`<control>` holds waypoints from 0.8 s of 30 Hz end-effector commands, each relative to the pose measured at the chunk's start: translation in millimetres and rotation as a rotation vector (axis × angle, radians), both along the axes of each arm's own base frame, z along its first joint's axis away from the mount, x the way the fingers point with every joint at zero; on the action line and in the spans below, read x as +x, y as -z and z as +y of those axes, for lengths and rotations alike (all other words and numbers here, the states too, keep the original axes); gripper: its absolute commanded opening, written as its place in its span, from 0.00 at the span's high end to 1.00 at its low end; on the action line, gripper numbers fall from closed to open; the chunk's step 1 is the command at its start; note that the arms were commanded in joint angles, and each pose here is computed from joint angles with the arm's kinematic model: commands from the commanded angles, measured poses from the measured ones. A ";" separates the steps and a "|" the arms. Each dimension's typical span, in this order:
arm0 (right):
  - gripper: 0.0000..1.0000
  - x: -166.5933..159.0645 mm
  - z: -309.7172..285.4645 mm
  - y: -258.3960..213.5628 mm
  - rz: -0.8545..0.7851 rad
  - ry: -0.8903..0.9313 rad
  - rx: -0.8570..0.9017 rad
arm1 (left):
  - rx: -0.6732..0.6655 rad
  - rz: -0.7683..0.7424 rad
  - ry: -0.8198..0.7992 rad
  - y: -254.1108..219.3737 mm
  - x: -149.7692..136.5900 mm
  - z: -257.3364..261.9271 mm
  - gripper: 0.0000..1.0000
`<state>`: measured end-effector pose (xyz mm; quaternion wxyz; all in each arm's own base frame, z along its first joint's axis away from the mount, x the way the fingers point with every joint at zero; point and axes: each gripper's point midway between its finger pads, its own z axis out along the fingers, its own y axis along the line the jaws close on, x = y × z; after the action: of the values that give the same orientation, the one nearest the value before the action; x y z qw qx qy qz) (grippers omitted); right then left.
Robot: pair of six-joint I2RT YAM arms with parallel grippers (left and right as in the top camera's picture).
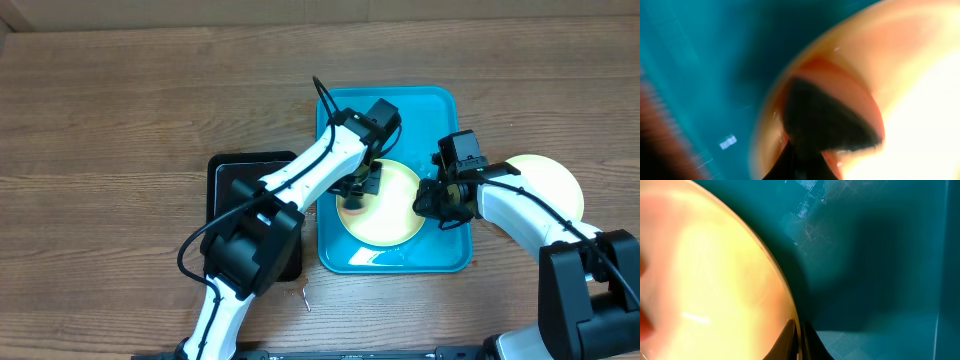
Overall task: Clean dirty plates on tray and stack at the side
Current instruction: 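Scrub the held yellow plate with the sponge in the left gripper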
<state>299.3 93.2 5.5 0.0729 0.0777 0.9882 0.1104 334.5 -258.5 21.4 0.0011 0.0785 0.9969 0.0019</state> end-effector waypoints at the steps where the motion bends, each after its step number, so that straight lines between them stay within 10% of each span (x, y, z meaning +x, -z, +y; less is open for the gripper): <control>1: 0.96 -8.2 -10.9 10.9 0.027 0.008 -0.058 | 0.143 -0.033 -0.021 -7.3 7.9 28.4 0.96; 24: 0.96 -4.2 -10.0 10.1 0.011 0.008 -0.054 | -0.567 0.265 0.080 8.5 -37.8 -114.6 0.96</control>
<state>300.6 93.8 5.6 0.0757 0.0774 0.9878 0.1121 329.2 -356.7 19.1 -0.0266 0.1094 0.9667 -0.2299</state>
